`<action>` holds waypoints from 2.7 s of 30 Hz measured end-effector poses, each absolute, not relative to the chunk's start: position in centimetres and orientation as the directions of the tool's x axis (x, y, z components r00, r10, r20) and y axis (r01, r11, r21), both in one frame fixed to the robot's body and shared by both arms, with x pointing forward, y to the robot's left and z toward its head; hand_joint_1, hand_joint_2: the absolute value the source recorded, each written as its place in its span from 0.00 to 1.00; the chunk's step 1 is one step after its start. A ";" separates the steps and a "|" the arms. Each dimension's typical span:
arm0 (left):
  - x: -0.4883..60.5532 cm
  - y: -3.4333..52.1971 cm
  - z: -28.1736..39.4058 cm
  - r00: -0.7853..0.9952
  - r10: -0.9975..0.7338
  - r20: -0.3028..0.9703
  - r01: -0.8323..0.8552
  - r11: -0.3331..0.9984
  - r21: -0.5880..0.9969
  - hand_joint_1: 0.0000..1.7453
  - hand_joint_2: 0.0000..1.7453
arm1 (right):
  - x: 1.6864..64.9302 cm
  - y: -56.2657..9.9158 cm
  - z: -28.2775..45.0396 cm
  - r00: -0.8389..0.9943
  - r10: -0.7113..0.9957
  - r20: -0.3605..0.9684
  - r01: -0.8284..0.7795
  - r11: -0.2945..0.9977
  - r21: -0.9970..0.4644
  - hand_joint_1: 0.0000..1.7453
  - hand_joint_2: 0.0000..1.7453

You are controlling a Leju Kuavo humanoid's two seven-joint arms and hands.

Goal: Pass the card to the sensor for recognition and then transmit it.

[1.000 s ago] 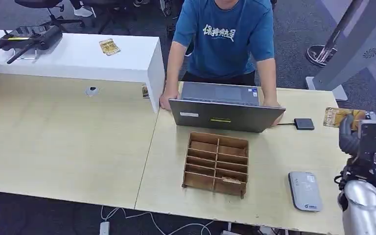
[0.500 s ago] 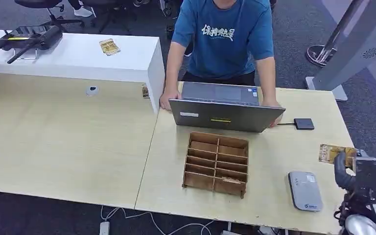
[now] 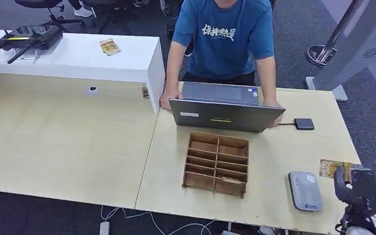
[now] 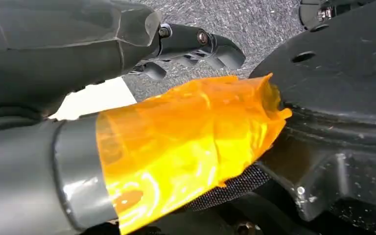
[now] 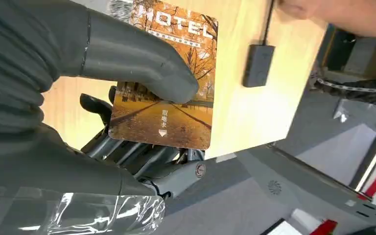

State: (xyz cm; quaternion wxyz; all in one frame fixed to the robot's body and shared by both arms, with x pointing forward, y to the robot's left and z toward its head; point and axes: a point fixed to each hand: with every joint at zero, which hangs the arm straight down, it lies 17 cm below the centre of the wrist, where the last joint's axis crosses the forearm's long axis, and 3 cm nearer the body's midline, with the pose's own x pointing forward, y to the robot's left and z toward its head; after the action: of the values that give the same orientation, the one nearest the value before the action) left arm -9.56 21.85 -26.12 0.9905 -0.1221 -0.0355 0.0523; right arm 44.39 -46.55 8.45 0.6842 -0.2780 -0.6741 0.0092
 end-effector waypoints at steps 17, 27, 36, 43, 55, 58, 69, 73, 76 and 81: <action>-9.6 21.8 -26.1 0.991 0.118 0.056 -0.101 0.964 -0.246 0.00 0.00 | 41.5 -46.8 3.5 0.202 0.381 0.902 0.338 0.837 -0.430 1.00 1.00; -9.6 21.9 -26.1 0.991 0.120 0.055 -0.103 0.964 -0.245 0.00 0.00 | 41.1 -46.3 2.4 0.221 0.379 0.899 0.323 0.841 -0.434 1.00 1.00; -9.7 22.0 -26.1 0.991 0.118 0.055 -0.101 0.964 -0.246 0.00 0.00 | 41.4 -45.6 1.7 0.236 0.382 0.894 0.294 0.849 -0.440 1.00 1.00; -9.7 22.0 -26.1 0.991 0.121 0.055 -0.103 0.962 -0.251 0.00 0.00 | 41.9 -45.3 1.6 0.236 0.379 0.895 0.287 0.852 -0.437 1.00 1.00; -9.8 22.2 -26.0 0.991 0.120 0.053 -0.103 0.962 -0.255 0.00 0.00 | 42.6 -43.8 0.7 0.261 0.407 0.875 0.213 0.860 -0.463 1.00 1.00; -9.9 22.4 -26.0 0.992 0.116 0.051 -0.100 0.962 -0.253 0.00 0.00 | 43.1 -43.3 0.4 0.277 0.435 0.857 0.172 0.855 -0.489 1.00 1.00; -10.4 23.1 -26.0 0.995 0.098 0.034 -0.086 0.963 -0.255 0.00 0.00 | 44.5 -42.8 -1.4 0.346 0.626 0.699 -0.026 0.751 -0.660 1.00 1.00; -10.5 23.4 -26.0 0.995 0.096 0.034 -0.085 0.964 -0.252 0.00 0.00 | 44.8 -42.9 -1.4 0.345 0.645 0.682 -0.046 0.737 -0.674 0.98 1.00; -10.5 23.4 -26.0 0.995 0.098 0.033 -0.087 0.963 -0.254 0.00 0.00 | 44.8 -42.9 -1.5 0.344 0.652 0.675 -0.057 0.733 -0.678 0.99 1.00; -10.6 23.5 -25.9 0.994 0.104 0.032 -0.093 0.963 -0.254 0.00 0.00 | 45.0 -43.2 -0.8 0.320 0.663 0.677 -0.024 0.720 -0.694 0.99 1.00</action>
State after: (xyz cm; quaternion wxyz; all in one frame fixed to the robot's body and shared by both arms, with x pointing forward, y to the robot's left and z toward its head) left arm -10.62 23.46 -25.93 0.9904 -0.1271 -0.0226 0.0497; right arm 45.04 -43.18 -0.80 0.7562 -0.2974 -0.5368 0.2271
